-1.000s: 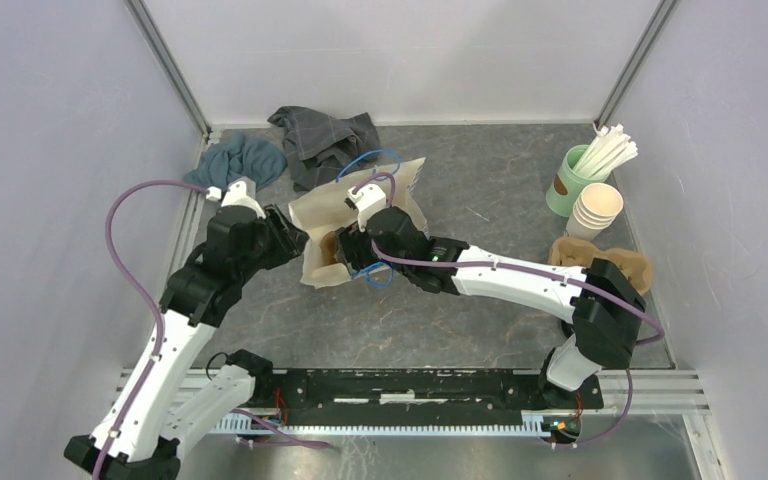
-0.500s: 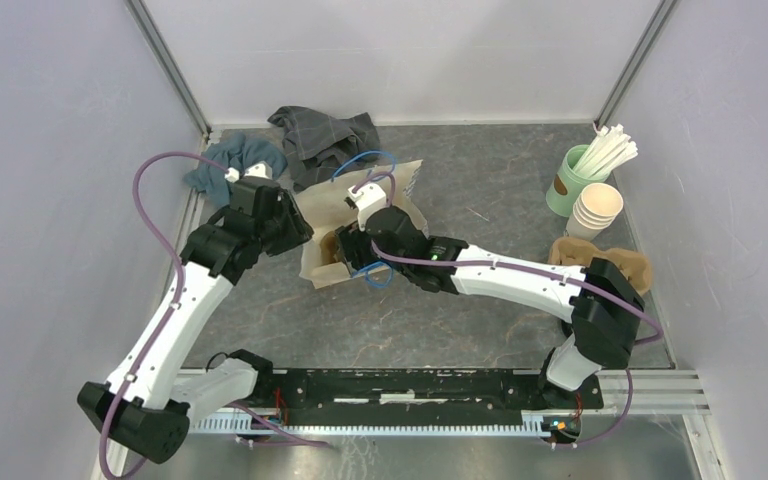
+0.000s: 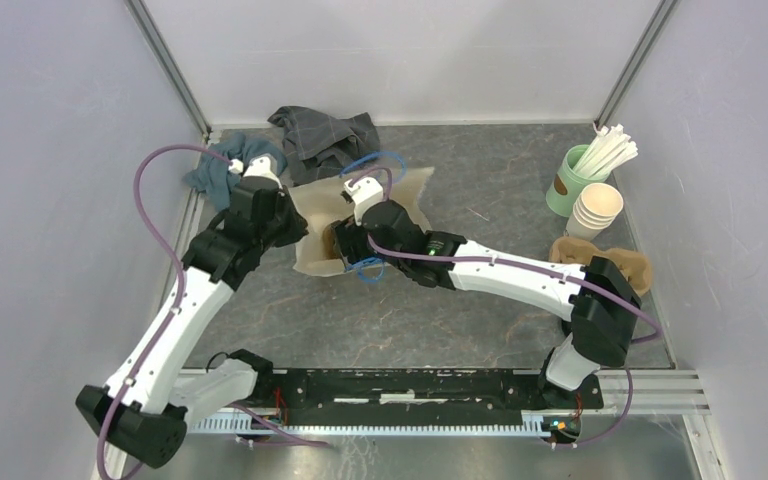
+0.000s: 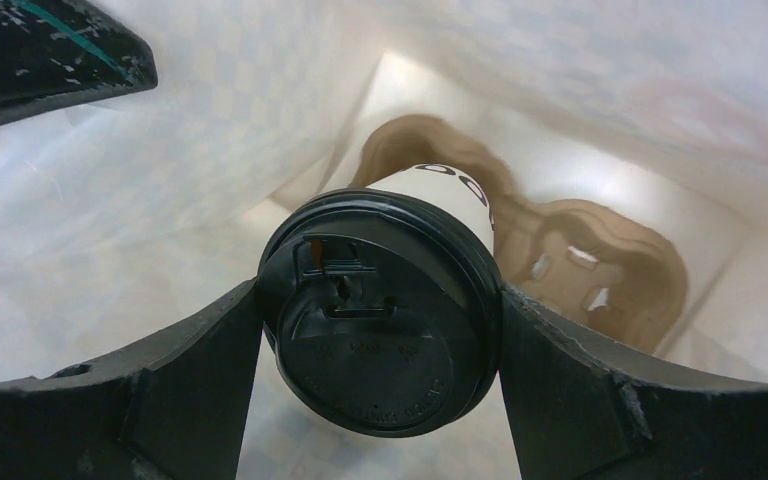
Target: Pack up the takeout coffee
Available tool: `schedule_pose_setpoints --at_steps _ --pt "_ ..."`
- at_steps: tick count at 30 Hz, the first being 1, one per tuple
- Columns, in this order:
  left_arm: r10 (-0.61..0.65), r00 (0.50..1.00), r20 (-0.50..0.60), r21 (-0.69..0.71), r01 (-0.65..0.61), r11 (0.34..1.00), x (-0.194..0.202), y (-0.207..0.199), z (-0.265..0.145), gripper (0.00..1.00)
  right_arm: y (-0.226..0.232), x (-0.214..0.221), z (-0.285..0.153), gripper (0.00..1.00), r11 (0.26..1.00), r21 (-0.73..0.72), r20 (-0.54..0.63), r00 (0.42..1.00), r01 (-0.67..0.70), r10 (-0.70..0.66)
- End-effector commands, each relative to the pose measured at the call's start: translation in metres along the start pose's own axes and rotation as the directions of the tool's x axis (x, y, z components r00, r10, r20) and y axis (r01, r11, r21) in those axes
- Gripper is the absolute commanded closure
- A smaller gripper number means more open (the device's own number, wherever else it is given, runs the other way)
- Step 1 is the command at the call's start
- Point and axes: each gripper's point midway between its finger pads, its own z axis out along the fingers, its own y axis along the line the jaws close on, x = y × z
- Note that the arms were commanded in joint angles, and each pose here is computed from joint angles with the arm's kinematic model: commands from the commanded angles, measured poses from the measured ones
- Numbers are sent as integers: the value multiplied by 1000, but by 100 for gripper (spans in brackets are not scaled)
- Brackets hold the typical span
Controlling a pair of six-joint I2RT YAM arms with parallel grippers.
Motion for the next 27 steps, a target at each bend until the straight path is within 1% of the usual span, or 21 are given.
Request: schedule_pose_setpoints --at_steps 1,5,13,18,22,27 --pt "29 970 242 220 -84 972 -39 -35 -17 98 1 -30 -6 48 1000 1 65 998 -17 17" --pt "-10 939 344 313 -105 944 -43 -44 -26 98 -4 -30 -10 47 1000 8 79 997 15 -15" --pt "-33 921 387 379 -126 917 -13 -33 -23 98 -15 -28 -10 47 999 27 133 990 32 -36" --pt "-9 921 389 397 -159 904 9 -25 -23 98 -11 -21 -4 47 999 -9 157 986 48 -46" --pt "-14 929 370 397 -145 906 23 -17 -21 98 -15 -15 -2 47 997 -5 188 979 80 -78" --pt "-22 942 334 417 -126 900 31 -17 -24 98 -9 -10 5 47 989 -37 208 969 142 -132"
